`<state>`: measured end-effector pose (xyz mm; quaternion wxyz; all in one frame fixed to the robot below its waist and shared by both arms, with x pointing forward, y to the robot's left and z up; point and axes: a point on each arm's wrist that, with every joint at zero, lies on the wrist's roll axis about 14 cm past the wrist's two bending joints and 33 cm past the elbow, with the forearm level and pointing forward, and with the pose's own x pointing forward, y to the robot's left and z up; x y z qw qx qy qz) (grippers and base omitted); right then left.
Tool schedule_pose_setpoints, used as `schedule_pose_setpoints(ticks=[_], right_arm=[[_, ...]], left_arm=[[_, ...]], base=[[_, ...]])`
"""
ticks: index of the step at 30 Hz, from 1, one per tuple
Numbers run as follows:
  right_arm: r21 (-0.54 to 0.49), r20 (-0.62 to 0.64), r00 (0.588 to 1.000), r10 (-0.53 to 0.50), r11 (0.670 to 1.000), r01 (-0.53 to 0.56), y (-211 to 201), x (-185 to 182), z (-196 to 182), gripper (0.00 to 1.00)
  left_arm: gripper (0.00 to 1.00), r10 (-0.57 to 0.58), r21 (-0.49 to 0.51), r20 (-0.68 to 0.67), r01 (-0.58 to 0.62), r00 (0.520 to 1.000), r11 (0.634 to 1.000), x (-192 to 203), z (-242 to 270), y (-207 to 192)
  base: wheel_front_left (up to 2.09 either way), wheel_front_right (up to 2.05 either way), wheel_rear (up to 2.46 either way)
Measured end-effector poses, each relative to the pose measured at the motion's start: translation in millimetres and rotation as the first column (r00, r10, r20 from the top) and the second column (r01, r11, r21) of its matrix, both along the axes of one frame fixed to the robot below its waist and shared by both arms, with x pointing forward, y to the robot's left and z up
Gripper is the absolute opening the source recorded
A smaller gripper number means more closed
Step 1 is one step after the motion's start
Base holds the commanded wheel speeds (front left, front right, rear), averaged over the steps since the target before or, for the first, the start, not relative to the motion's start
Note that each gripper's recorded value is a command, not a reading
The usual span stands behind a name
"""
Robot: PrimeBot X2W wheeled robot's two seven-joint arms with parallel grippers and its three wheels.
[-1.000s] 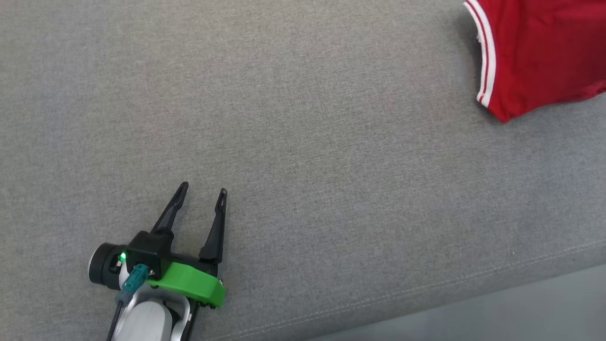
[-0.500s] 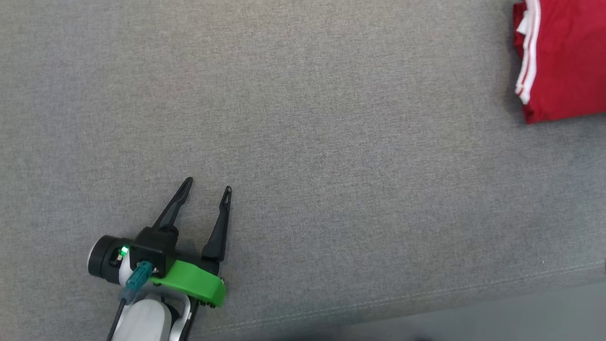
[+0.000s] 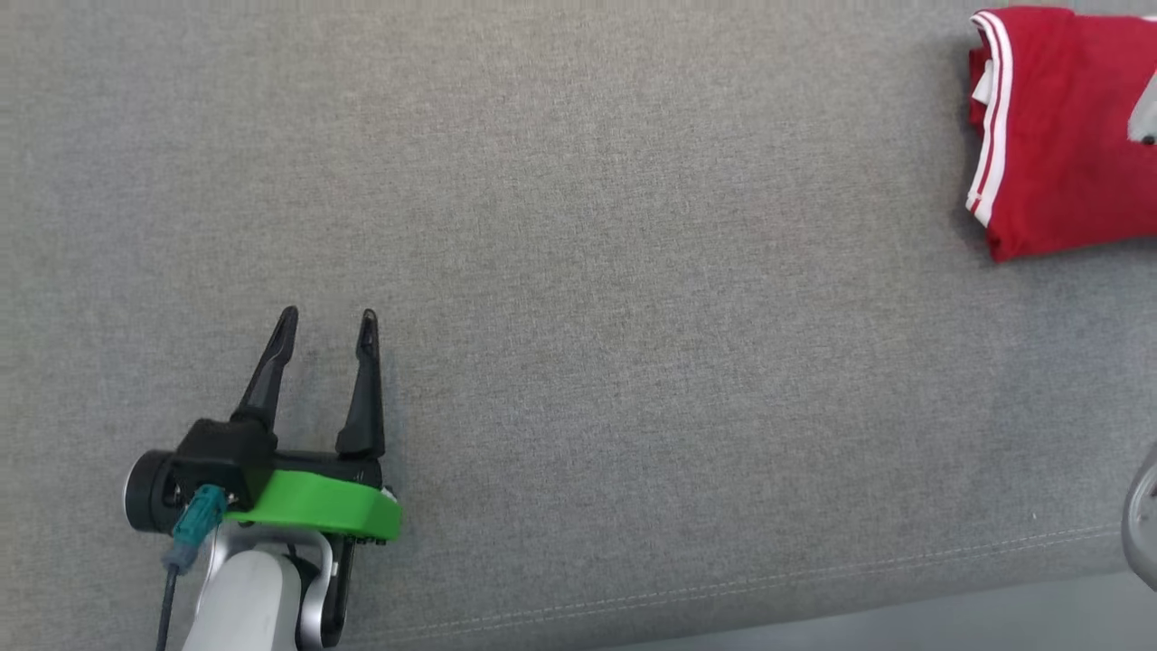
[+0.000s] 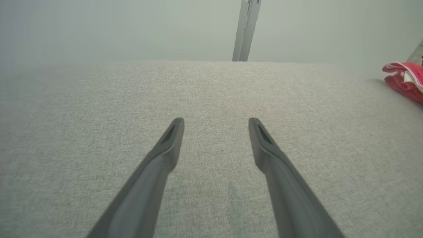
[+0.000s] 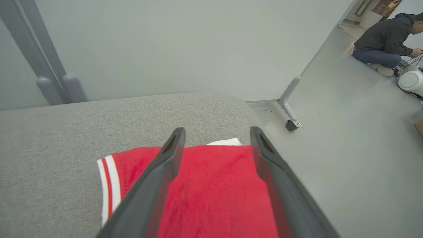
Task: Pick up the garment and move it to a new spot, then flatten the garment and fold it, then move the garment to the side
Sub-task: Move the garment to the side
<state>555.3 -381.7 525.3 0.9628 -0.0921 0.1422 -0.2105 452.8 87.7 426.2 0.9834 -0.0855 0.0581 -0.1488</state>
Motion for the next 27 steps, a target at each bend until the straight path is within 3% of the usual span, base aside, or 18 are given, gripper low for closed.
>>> schedule_pose_setpoints(ticks=[7, 16, 23, 27], right_arm=[[0.011, 0.098, 0.987, 0.127, 0.992, -0.129, 36.0, -12.2, 6.0, 1.0], [0.106, 0.26, 0.939, 0.226, 0.96, -0.261, 95.3, -43.4, 11.0, 1.0], [0.167, 0.396, 0.88, 0.262, 0.922, -0.35, 135.8, -75.3, 23.0, 1.0], [0.128, 0.442, 0.834, 0.33, 0.897, -0.422, 162.5, -94.2, 31.8, 1.0]], left_arm=[[1.0, 0.093, -0.054, -0.007, -0.093, 0.996, 0.994, -11.7, 15.2, 18.7], [1.0, 0.233, -0.114, -0.021, -0.234, 0.972, 0.965, -35.8, 35.4, 52.0], [1.0, 0.317, -0.105, 0.013, -0.314, 0.948, 0.943, -52.0, 57.8, 82.5], [1.0, 0.34, -0.062, 0.067, -0.336, 0.938, 0.94, -64.2, 69.1, 96.7]], base=[[0.0, 0.0, 0.0], [0.0, 0.0, 0.0], [0.0, 0.0, 0.0], [0.0, 0.0, 0.0]])
